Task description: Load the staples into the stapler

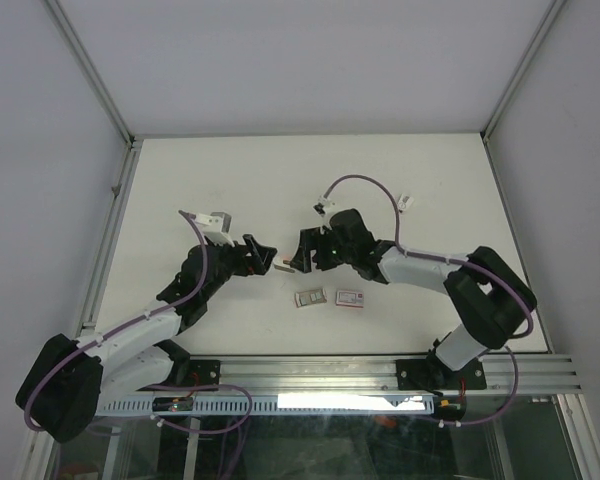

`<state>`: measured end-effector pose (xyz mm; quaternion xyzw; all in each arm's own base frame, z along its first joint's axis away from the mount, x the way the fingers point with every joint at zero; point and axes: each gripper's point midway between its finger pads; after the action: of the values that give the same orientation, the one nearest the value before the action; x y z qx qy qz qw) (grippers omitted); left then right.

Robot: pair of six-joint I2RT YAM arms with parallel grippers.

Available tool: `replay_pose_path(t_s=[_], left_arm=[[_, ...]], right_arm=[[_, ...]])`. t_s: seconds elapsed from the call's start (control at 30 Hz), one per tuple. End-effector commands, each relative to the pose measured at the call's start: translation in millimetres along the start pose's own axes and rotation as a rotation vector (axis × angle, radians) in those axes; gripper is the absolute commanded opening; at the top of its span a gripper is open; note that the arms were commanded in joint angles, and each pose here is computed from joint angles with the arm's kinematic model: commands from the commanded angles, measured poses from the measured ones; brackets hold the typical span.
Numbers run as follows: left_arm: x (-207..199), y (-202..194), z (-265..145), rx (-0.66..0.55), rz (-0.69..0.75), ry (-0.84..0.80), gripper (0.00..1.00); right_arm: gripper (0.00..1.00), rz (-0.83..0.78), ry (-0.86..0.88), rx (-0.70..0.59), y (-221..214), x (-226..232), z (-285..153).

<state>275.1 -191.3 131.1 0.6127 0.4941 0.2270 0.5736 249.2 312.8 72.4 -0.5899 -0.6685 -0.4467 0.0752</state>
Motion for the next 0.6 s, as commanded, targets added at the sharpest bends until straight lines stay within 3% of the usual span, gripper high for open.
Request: replay_pose_path(t_s=[0.0,0.27,0.57], left_arm=[[-19.1,11.7,3.3,-0.050,-0.024,-0.097,0.90],[-4.7,10.3,1.5,-0.056,-0.020,-0.021,0.90],[-2.0,5.3,4.3,-0.034,-0.019,-0.007,0.90]], right_arm=[[0.77,-0.097,0.093,-0.069,42.7,25.1,21.6],[0.77,-0.149,0.109,-0.034,50.4,21.2,55.7],[0.74,-0.169,0.262,0.107,16.3,40.1,56.6]])
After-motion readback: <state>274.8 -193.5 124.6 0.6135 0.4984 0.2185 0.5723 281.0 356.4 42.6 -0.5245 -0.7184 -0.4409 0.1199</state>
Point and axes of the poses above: each gripper's point midway between its finger pads, its own z axis out along the fingers, its own x axis along the line the jaws close on, y = z × x, and after that the axes turned 12 degrees about z, right-handed
